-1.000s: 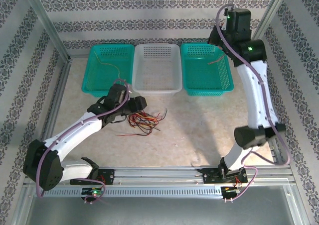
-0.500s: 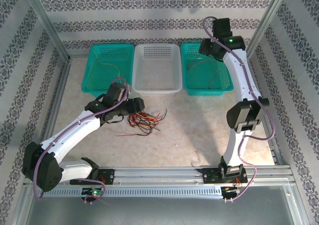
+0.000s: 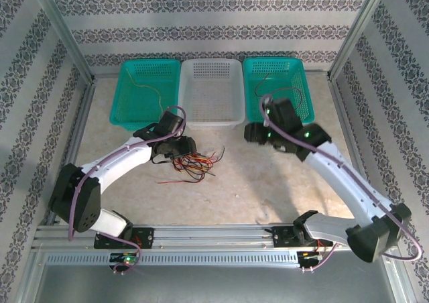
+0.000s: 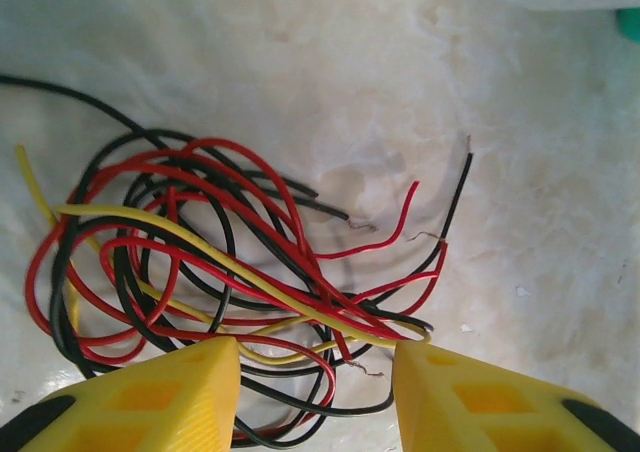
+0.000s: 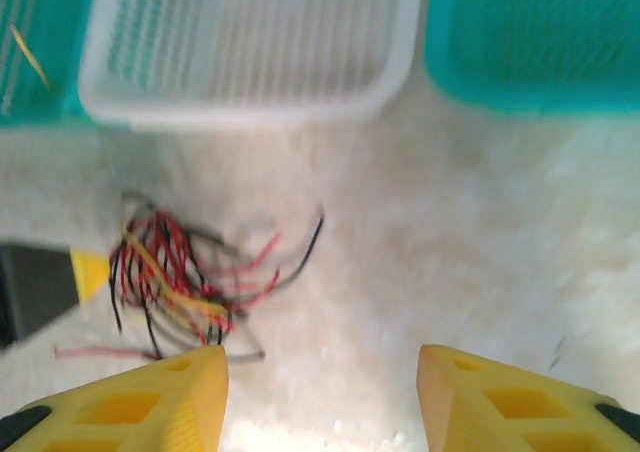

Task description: Untangle the cables

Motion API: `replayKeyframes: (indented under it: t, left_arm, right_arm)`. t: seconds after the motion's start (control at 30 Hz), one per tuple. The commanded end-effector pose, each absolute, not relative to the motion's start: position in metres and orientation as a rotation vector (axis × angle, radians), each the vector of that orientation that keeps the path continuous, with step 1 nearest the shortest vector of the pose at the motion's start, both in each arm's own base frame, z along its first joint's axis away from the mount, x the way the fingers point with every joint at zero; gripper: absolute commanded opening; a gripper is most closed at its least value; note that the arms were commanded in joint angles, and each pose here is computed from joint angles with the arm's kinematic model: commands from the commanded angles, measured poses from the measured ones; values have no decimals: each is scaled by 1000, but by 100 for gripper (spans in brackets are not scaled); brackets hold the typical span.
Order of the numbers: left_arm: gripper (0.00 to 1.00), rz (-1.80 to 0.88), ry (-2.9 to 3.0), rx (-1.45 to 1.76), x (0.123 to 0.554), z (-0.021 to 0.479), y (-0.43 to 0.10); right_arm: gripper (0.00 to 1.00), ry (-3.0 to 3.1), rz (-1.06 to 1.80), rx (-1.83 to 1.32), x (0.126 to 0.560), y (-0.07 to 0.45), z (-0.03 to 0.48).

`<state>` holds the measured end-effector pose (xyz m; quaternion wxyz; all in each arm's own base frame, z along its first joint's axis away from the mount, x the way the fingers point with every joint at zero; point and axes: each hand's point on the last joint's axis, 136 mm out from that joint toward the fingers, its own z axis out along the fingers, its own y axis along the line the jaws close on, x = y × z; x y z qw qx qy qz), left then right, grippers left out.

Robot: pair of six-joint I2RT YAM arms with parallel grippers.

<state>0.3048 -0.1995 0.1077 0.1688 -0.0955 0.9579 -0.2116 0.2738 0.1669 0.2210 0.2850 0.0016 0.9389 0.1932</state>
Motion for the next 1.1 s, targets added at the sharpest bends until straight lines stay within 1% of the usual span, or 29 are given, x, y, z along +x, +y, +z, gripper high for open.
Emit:
replayKeyframes:
  t: [0.0, 0.1, 0.2, 0.37, 0.57, 0.67, 0.77, 0.9, 1.07]
  left_arm:
    - [41, -545, 2737, -353, 303, 101, -197]
    - [33, -406, 2710, -415, 305, 98, -176]
    - [31, -386, 2713, -461, 307, 93, -174]
    - [27, -425, 2738, -547, 304, 75, -185]
    - [26, -365, 2779, -576, 287, 59, -193]
    - [35, -340, 2753, -606, 283, 62, -192]
    - [41, -392, 2737, -670, 283, 57, -201]
    - [41, -468, 2700, -781, 284, 47, -216]
    - [35, -532, 2632, -872, 291, 39, -227]
  right_arm:
    - [53, 2572, 686, 71, 246, 187, 189]
    - [53, 2607, 696, 68, 227, 188, 171]
    - [53, 2624, 704, 51, 218, 190, 165]
    - [53, 2637, 707, 18, 214, 192, 162]
    - [53, 2636, 733, -13, 208, 193, 162]
    - [53, 2651, 743, -33, 203, 193, 157]
    - [54, 2655, 766, -48, 198, 194, 154]
    - [54, 2643, 804, -75, 191, 194, 155]
    - [54, 2627, 834, -126, 180, 192, 160]
